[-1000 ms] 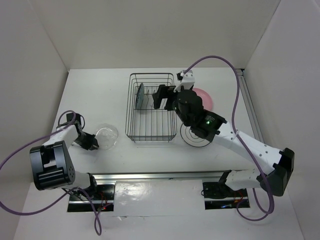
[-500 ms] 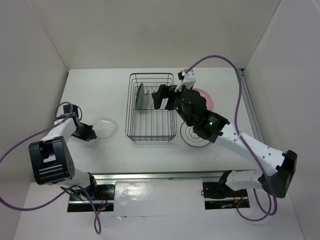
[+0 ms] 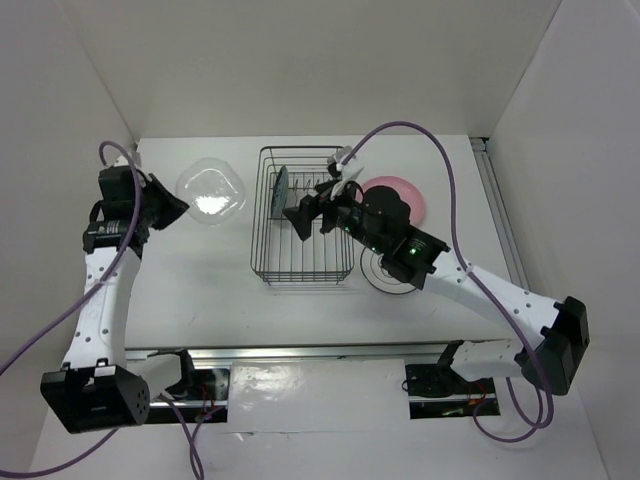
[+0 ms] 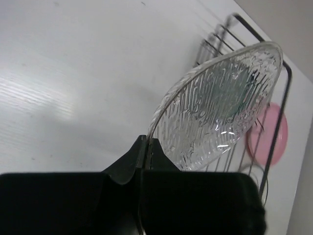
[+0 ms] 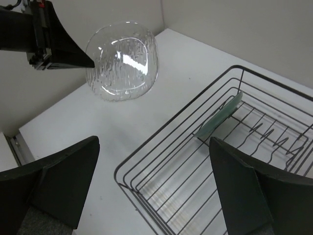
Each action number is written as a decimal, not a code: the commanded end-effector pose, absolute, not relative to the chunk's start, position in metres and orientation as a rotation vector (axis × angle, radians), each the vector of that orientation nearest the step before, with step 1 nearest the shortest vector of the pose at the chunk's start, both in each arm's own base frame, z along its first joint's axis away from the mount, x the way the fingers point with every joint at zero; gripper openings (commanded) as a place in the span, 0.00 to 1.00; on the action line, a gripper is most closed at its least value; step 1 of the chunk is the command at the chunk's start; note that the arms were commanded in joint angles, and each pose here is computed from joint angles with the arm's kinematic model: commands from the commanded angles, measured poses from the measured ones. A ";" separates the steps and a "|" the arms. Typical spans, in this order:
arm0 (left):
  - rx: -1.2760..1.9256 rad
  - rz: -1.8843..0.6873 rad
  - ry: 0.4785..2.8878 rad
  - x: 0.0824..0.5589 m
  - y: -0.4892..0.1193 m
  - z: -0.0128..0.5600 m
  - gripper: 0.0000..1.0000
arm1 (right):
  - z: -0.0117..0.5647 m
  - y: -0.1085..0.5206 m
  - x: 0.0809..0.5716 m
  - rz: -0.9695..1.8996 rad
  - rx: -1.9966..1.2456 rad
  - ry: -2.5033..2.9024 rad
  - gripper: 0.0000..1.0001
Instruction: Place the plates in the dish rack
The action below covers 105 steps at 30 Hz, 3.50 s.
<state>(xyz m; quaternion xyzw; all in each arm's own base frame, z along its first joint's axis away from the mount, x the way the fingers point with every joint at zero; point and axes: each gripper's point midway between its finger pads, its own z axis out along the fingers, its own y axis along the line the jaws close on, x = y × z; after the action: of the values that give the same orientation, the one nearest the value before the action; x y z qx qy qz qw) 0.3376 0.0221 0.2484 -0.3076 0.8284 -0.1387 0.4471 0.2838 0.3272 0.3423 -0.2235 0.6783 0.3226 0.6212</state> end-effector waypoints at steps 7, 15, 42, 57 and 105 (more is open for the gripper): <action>-0.217 -0.807 2.058 0.326 -0.081 0.266 0.00 | 0.364 0.369 0.312 0.638 -0.707 1.477 0.95; -0.073 -0.870 2.013 0.311 -0.107 0.282 0.00 | 0.344 0.381 0.332 0.597 -0.693 1.542 0.87; -0.080 -0.846 2.006 0.312 -0.105 0.281 0.06 | 0.326 0.378 0.349 0.569 -0.585 1.616 0.00; -0.585 -0.483 2.113 0.324 -0.025 0.234 1.00 | 0.362 0.226 0.395 -0.161 0.252 1.615 0.00; -0.652 -0.424 2.120 0.321 -0.011 0.227 1.00 | 0.229 0.281 0.491 -0.481 0.259 1.763 0.00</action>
<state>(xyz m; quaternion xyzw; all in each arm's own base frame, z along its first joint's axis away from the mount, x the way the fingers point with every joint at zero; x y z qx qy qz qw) 0.3181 -0.0123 0.2136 -0.2641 0.8575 -0.1640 0.4100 0.4861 0.2797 0.2157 0.0867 0.7709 -0.2213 0.5909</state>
